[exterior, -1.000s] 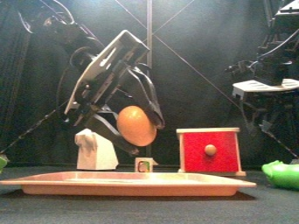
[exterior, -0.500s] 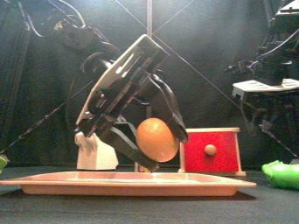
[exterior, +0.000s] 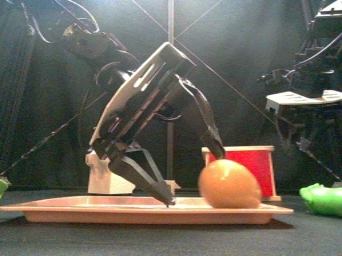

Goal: Place egg on plate

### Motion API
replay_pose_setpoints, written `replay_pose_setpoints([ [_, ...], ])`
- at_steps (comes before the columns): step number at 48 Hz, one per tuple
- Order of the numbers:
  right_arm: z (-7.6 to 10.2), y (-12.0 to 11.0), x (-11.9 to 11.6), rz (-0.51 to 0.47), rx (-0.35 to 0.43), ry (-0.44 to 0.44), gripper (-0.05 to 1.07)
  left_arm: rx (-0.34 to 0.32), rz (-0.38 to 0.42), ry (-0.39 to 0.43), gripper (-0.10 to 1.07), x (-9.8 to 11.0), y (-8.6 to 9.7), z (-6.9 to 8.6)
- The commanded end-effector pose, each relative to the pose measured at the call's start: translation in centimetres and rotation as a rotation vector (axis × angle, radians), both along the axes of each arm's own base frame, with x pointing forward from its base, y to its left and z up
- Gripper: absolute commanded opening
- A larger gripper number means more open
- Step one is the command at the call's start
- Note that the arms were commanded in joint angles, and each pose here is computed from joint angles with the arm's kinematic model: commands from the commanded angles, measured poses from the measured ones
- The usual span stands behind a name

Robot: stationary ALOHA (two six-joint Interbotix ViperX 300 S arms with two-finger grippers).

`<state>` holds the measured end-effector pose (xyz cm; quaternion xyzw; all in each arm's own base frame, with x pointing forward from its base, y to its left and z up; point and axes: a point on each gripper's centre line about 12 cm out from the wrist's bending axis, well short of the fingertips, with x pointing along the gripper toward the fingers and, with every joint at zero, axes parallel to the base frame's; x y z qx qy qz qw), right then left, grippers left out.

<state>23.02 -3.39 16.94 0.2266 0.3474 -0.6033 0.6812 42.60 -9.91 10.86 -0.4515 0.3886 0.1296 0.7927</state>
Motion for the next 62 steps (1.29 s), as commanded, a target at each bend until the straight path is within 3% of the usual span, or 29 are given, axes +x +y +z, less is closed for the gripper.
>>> replay_pose_setpoints([
  [1, 0.71, -0.03, 0.03, 0.0, 0.002, -0.029, 0.79, -0.005, -0.004, -0.049, 1.01, 0.67, -0.02, 1.77],
  [24, 0.75, -0.02, 0.07, 0.0, 0.002, -0.03, 0.79, 0.038, -0.021, -0.013, 1.01, 0.39, 0.2, 1.67],
  [62, 0.84, 0.0, 0.15, 0.008, -0.005, -0.031, 0.79, 0.06, -0.039, -0.024, 1.01, 0.44, 0.31, 2.04],
])
